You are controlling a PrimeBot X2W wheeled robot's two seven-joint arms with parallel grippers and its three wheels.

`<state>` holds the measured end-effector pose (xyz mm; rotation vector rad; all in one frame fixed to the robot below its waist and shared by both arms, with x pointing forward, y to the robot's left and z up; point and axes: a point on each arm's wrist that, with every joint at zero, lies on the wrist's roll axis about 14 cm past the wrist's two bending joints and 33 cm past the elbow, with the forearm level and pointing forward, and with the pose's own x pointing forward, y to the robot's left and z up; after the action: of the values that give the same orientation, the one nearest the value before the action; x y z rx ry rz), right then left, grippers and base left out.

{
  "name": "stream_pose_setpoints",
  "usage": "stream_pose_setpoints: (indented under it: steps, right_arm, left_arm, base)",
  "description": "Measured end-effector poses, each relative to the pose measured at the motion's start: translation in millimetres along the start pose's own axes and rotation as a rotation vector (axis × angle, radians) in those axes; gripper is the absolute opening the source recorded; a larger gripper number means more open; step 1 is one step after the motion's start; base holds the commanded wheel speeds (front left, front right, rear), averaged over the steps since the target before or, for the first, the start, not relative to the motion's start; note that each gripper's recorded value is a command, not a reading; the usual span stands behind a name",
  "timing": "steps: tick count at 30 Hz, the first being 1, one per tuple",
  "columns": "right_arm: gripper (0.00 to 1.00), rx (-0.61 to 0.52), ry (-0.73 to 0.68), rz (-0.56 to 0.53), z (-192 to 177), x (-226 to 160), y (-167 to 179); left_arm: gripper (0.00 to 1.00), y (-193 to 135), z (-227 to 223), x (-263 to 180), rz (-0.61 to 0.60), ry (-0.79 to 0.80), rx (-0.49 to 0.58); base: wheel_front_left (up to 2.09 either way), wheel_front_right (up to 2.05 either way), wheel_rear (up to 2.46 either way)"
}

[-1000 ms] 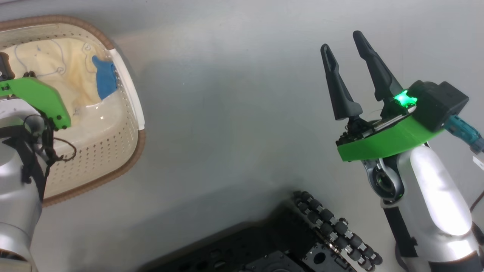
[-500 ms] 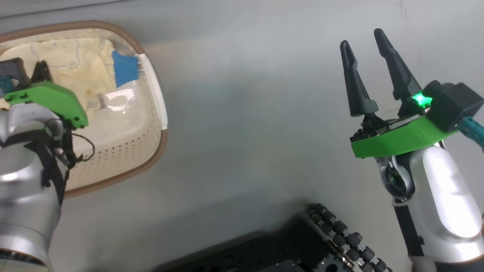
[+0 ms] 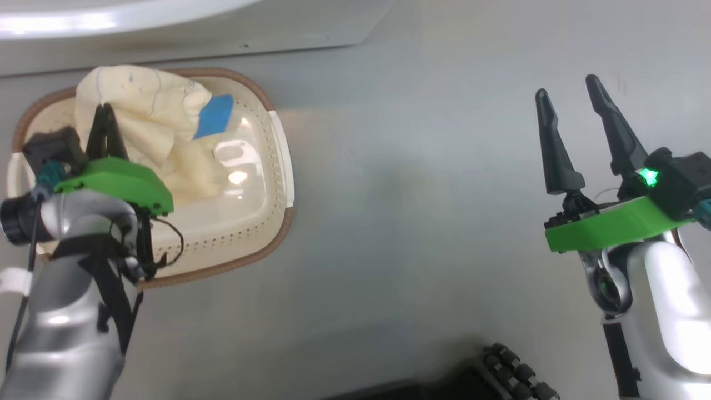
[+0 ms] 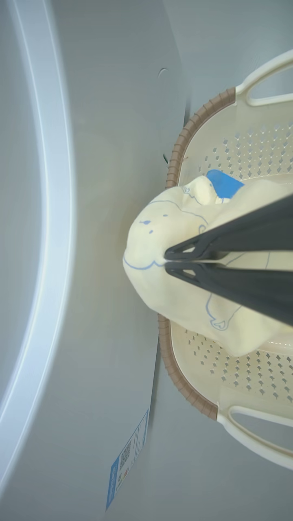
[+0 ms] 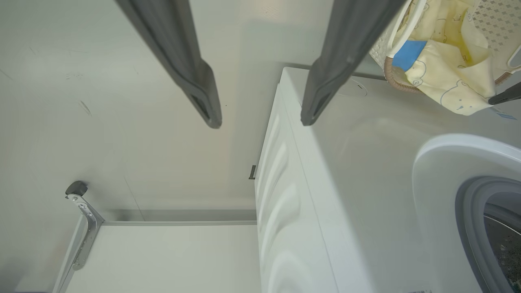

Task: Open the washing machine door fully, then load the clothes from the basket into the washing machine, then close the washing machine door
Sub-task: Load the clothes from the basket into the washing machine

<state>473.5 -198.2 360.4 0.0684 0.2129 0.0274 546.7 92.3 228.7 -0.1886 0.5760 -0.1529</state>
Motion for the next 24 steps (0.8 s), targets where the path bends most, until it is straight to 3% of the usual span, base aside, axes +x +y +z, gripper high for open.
stream_pose_setpoints:
  steps: [24]
  right_arm:
    - [1.0, 0.005, -0.147, 0.035, 77.9, -65.7, 19.9]
  left_arm:
    - [0.0, -15.6, 109.7, -157.8, 0.021, -0.373, 0.076]
  base:
    - [0.0, 0.0, 0.0]
